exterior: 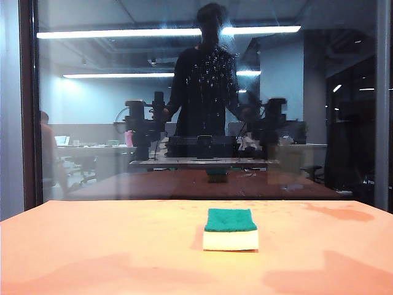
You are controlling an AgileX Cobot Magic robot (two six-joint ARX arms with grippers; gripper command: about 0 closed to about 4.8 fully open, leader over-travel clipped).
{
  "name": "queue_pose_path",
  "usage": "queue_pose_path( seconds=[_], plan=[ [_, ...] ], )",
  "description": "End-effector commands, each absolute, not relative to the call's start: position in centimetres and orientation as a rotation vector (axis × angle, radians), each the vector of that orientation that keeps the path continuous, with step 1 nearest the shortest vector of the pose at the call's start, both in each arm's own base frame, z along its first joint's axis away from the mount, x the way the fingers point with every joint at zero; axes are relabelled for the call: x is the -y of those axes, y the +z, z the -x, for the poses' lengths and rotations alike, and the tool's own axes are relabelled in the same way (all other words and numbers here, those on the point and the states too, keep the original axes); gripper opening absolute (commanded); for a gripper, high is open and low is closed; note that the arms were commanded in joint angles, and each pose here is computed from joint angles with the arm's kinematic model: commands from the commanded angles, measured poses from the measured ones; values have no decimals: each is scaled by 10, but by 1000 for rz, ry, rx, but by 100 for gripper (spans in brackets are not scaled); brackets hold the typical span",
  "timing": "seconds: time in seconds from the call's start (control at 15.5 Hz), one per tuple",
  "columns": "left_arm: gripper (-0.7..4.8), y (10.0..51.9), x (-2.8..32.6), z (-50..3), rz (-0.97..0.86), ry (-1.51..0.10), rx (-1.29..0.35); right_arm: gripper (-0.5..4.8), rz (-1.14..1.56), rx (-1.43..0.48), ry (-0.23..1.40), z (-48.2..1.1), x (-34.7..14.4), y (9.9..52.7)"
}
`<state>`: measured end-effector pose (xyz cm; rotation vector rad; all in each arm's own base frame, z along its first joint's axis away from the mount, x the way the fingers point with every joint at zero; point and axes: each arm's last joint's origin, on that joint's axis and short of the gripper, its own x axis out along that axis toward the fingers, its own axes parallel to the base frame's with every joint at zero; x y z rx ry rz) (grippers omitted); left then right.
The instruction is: Pick up the sponge from the table, wipe the water off the glass, and finally place the sponge back on the table.
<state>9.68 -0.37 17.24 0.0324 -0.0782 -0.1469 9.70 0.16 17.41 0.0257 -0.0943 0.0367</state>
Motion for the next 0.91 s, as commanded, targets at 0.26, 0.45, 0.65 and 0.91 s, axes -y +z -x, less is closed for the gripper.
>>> queue_pose_path(
  seconds=[0.26, 0.45, 0.65, 0.91],
  plan=[
    [25, 175, 4, -97, -34, -151, 92, -5, -25, 108, 40, -97, -2, 175],
    [25, 175, 4, -97, -34, -151, 93, -6, -25, 109, 39, -97, -2, 175],
    [25, 175, 4, -97, -34, -151, 93, -6, -25, 109, 40, -97, -2, 175],
    [25, 174, 4, -97, -15, -154, 90, -6, -26, 43, 30, -93, -2, 183]
  ],
)
